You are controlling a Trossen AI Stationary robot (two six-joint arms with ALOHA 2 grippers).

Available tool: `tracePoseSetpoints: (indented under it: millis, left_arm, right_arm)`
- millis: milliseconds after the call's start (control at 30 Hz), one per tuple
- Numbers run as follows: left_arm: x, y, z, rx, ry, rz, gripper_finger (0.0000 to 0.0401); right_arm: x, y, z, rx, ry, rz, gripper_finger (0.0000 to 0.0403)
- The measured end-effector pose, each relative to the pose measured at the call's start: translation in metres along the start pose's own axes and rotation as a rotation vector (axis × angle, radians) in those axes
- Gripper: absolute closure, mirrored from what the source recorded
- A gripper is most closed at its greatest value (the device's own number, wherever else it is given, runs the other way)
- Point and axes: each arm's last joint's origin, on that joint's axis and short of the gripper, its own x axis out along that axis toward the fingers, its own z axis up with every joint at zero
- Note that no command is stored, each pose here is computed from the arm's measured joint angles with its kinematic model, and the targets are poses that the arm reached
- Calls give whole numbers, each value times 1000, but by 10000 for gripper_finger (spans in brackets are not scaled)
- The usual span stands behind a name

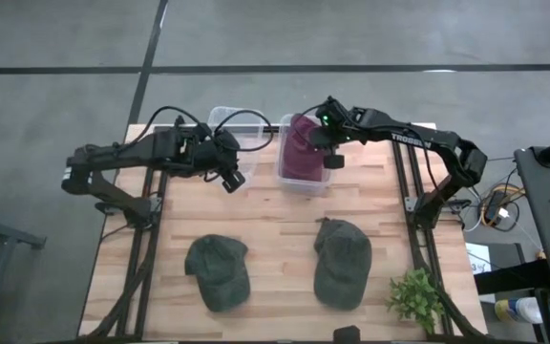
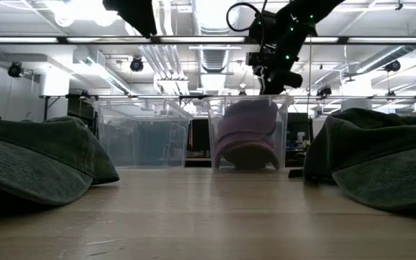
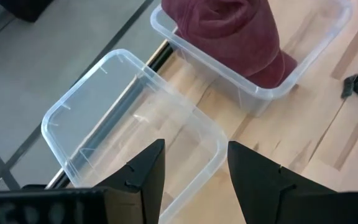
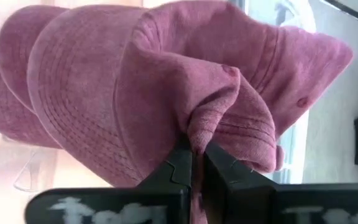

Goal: Pick & Place hat
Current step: Put the red cap into the right transparent bin

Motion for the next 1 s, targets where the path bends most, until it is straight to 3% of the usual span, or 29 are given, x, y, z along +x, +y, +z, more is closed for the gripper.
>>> tracePoseSetpoints:
  millis: [233,567,767,1000]
  left_arm:
    - [4,-2,0,-9,-14,-2,234]
    - [4,-3,0,-14,-21,-14,234]
    - [4,-3,0,-9,-21,-14,234]
    - [4,-3,0,18,-23,-15,234]
  right_arm:
    - [2,-4,-5,20,6,-6,370]
    - [-5,-7,-2,93,-1,-15,274]
    - [-28,-1,5,95,36,30,229]
    - [-64,-7,23,135,-17,15,220]
